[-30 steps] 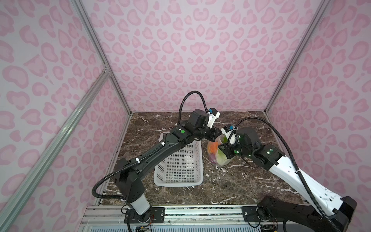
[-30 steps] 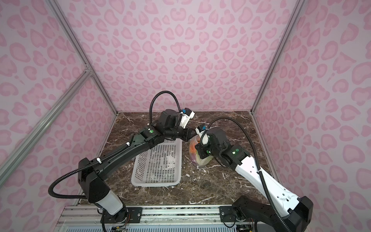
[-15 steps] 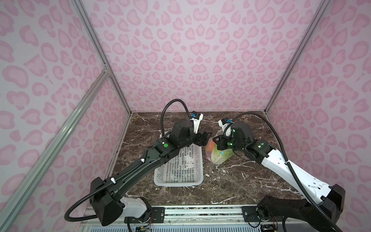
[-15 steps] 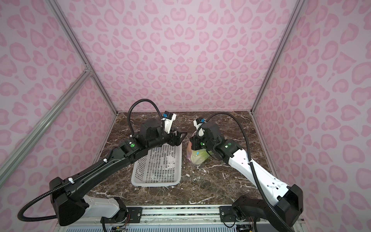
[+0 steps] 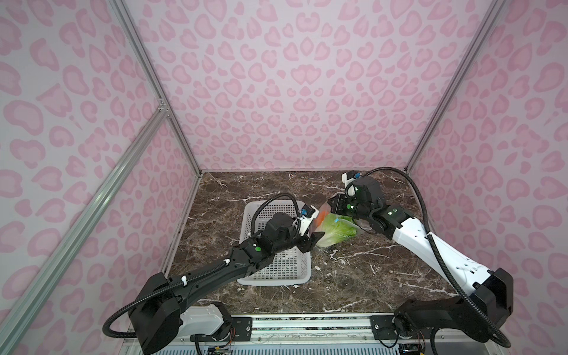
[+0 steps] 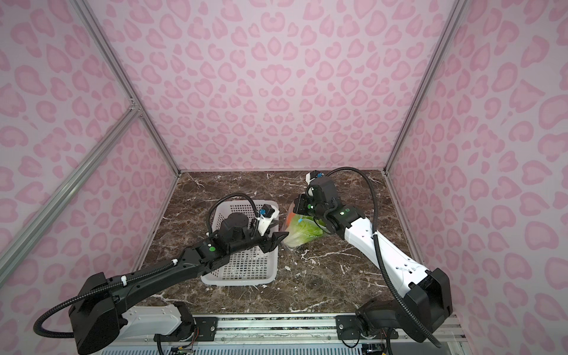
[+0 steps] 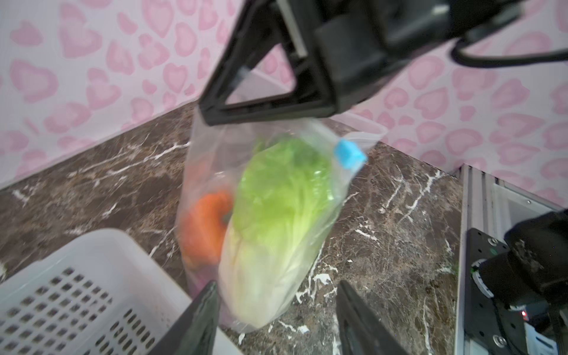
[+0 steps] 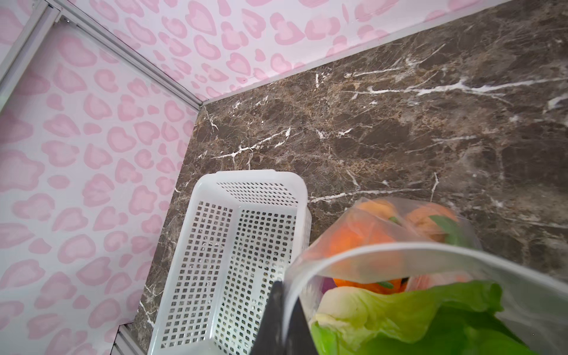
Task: Place the food in the zip-top bag and seal the zipper
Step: 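Grasp the bag's zipper edge with the left gripper beside the right gripper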
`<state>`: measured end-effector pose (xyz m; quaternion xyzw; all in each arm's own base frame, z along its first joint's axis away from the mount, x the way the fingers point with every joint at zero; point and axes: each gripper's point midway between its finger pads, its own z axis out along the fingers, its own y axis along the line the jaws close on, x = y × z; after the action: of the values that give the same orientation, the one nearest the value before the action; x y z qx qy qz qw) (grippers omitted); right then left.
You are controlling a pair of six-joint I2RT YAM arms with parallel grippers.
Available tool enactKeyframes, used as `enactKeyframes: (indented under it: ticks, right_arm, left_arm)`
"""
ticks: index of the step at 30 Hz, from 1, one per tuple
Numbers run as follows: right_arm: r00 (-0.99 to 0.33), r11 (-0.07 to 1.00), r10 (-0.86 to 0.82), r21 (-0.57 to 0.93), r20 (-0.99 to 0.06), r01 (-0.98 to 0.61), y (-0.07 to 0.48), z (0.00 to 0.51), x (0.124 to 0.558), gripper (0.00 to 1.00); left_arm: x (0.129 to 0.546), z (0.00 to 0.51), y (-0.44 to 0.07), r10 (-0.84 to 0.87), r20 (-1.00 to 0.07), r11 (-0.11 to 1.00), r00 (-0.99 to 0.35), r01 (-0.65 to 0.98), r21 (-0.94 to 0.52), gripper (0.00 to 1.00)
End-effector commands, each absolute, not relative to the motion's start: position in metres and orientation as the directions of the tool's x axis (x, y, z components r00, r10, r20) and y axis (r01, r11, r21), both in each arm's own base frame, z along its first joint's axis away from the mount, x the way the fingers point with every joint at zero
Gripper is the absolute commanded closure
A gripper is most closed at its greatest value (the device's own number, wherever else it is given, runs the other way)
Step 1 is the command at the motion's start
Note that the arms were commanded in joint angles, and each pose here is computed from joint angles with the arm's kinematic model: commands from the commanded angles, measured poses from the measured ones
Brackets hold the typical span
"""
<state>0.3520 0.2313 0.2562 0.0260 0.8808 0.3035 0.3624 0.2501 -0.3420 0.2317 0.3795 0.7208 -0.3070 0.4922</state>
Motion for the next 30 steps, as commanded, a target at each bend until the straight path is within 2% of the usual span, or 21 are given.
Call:
enactKeyframes:
  ticks: [1, 12, 17, 21, 25, 29, 30]
  right_arm:
    - [-0.729, 0.794, 0.308, 0.588, -0.611, -0.157, 0.233, 0.259, 0.358, 1.00]
    - [-0.738, 0.780, 0.314, 0.605, -0.597, -0.158, 0.233, 0.258, 0.356, 1.00]
    - [-0.737, 0.775, 0.320, 0.612, -0.595, -0.156, 0.231, 0.258, 0.356, 1.00]
    - [-0.740, 0.772, 0.319, 0.615, -0.593, -0.160, 0.231, 0.258, 0.355, 1.00]
    - [-0.736, 0.770, 0.327, 0.619, -0.593, -0.156, 0.228, 0.258, 0.356, 1.00]
    - [-0.731, 0.767, 0.302, 0.611, -0.612, -0.196, 0.229, 0.265, 0.356, 1.00]
    - [-0.729, 0.770, 0.284, 0.601, -0.623, -0.214, 0.229, 0.268, 0.355, 0.95]
  left_arm:
    - [0.250, 0.264, -0.362, 0.198, -0.980, 0.469, -0.023, 0.880, 0.075, 0.38]
    - [0.270, 0.264, -0.387, 0.189, -0.982, 0.480, 0.021, 0.870, 0.111, 0.40]
    - [0.279, 0.258, -0.394, 0.212, -0.977, 0.486, 0.012, 0.866, 0.116, 0.52]
    - [0.283, 0.258, -0.396, 0.208, -0.978, 0.500, 0.000, 0.859, 0.107, 0.80]
    - [0.282, 0.254, -0.398, 0.227, -0.974, 0.490, -0.024, 0.867, 0.093, 0.94]
    - [0.277, 0.254, -0.395, 0.232, -0.971, 0.483, -0.062, 0.873, 0.060, 0.96]
    - [0.275, 0.255, -0.393, 0.232, -0.971, 0.480, -0.065, 0.875, 0.056, 0.96]
